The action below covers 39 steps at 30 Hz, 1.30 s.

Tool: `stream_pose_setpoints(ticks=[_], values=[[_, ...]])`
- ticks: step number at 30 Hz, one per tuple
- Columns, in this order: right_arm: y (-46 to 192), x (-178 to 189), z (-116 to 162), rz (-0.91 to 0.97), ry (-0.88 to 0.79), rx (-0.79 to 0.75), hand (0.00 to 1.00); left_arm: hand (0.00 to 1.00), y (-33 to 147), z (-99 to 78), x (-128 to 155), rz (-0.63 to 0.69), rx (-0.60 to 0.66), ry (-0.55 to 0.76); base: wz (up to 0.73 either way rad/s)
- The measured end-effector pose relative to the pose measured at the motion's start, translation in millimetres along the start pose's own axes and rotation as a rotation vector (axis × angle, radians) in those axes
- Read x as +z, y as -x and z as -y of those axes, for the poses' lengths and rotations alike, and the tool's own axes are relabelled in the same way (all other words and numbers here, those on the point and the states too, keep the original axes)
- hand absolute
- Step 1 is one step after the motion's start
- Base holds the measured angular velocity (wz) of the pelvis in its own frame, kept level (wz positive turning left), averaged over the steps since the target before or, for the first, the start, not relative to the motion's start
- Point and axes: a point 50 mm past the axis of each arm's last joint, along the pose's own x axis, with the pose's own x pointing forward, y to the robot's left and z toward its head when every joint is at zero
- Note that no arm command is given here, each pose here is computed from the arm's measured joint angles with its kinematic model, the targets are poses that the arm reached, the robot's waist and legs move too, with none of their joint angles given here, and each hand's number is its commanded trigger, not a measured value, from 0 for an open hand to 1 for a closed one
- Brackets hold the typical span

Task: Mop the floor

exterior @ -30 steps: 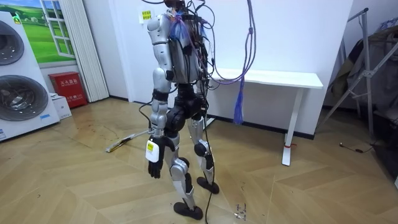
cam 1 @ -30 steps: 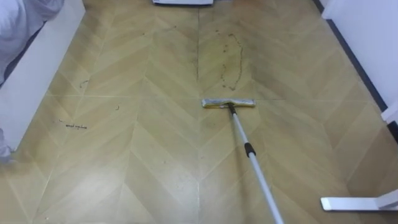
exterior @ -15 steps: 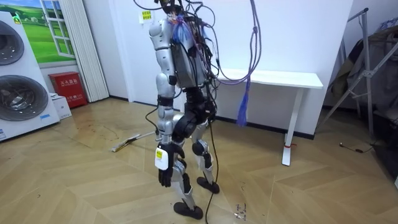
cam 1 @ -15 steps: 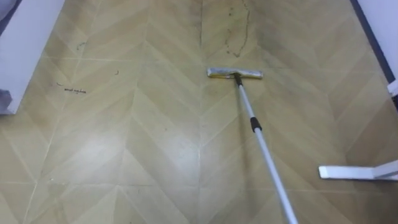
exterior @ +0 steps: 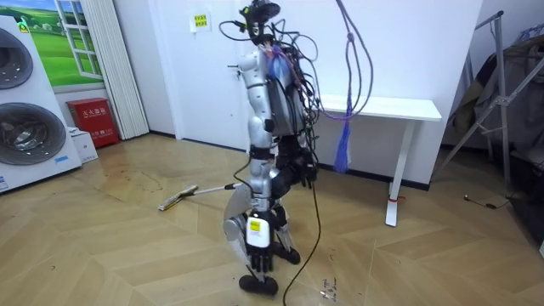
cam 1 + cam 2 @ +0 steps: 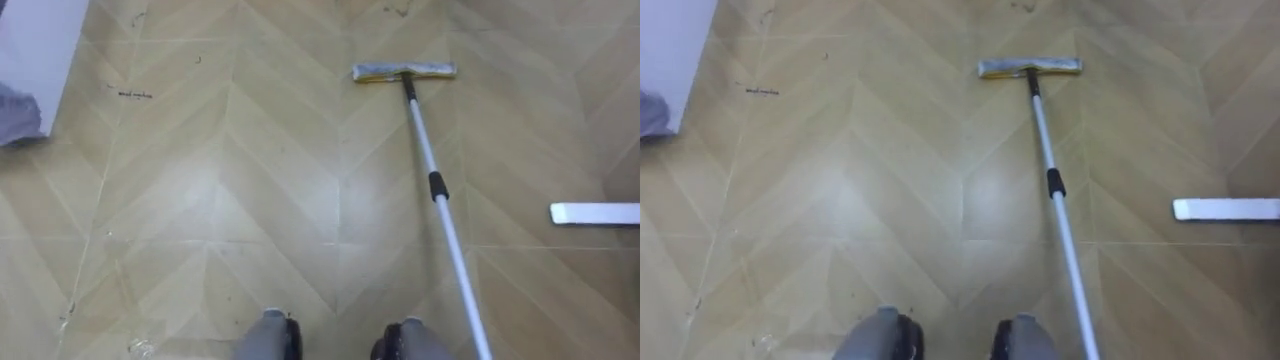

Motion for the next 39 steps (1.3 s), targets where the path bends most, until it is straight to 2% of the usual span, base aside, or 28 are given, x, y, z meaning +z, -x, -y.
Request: stream_pose_setpoints(ticks=[1,3,6,9,12,14,17,20,21,24,28,31,33,35,37,39], values=[[0.6,7.8,3.8,0.012,0.005,-0.006,1.00,0.00,0.0,0.4,-4.5,-0.015,-0.003,0.009,-0.82],[6.1,48.1,18.9,0.100,0.007,-0.022,1.00,0.00,0.0,0.7,-17.4,-0.052,-0.007,0.027,-0.70],[16.4,90.3,24.8,0.201,-0.014,-0.003,1.00,0.00,-0.7,-4.9,-18.7,-0.046,-0.002,0.030,-0.18],[20.1,102.4,25.3,0.240,-0.078,0.036,1.00,0.00,-1.6,-12.8,-6.9,0.004,-0.009,0.031,0.68],[13.5,78.7,33.2,0.181,-0.152,0.031,1.00,0.00,-1.0,-11.0,13.7,0.065,-0.038,0.019,1.22],[9.4,57.9,42.5,0.119,-0.220,0.011,1.00,0.00,-0.6,-7.9,14.0,0.063,-0.075,0.025,0.08],[4.4,24.0,52.7,0.032,-0.183,-0.057,1.00,0.00,-0.9,-10.5,11.4,0.036,-0.063,0.034,-0.16],[1.0,-7.0,46.2,-0.050,-0.153,-0.080,1.00,0.00,0.6,-14.1,26.7,0.117,-0.028,0.038,-0.11],[-0.1,-15.7,36.1,-0.071,-0.144,-0.062,1.00,0.00,1.1,-13.2,29.5,0.134,-0.025,0.041,-0.23],[-0.8,-31.4,9.4,-0.121,-0.141,-0.003,1.00,0.00,1.5,-6.8,26.9,0.112,-0.031,0.038,-0.41],[-0.1,-29.0,4.0,-0.151,-0.130,0.010,1.00,0.00,0.9,-1.0,9.4,0.046,-0.040,0.053,-0.31],[2.7,9.6,19.8,-0.101,-0.136,-0.020,1.00,0.00,1.2,2.0,-2.4,0.003,-0.025,0.090,-0.29],[13.6,68.7,39.6,0.031,-0.163,-0.052,1.00,0.00,1.3,-1.1,0.9,0.016,-0.025,0.114,-0.27],[24.1,105.3,46.7,0.140,-0.177,-0.057,1.00,0.00,1.0,-7.8,3.8,0.032,-0.012,0.112,-0.08],[32.1,127.8,48.7,0.218,-0.196,-0.049,1.00,0.00,0.8,-10.6,4.0,0.043,-0.012,0.113,-0.05],[27.8,119.1,44.3,0.222,-0.237,-0.006,1.00,0.00,0.4,-14.1,6.1,0.047,-0.013,0.116,0.36]])
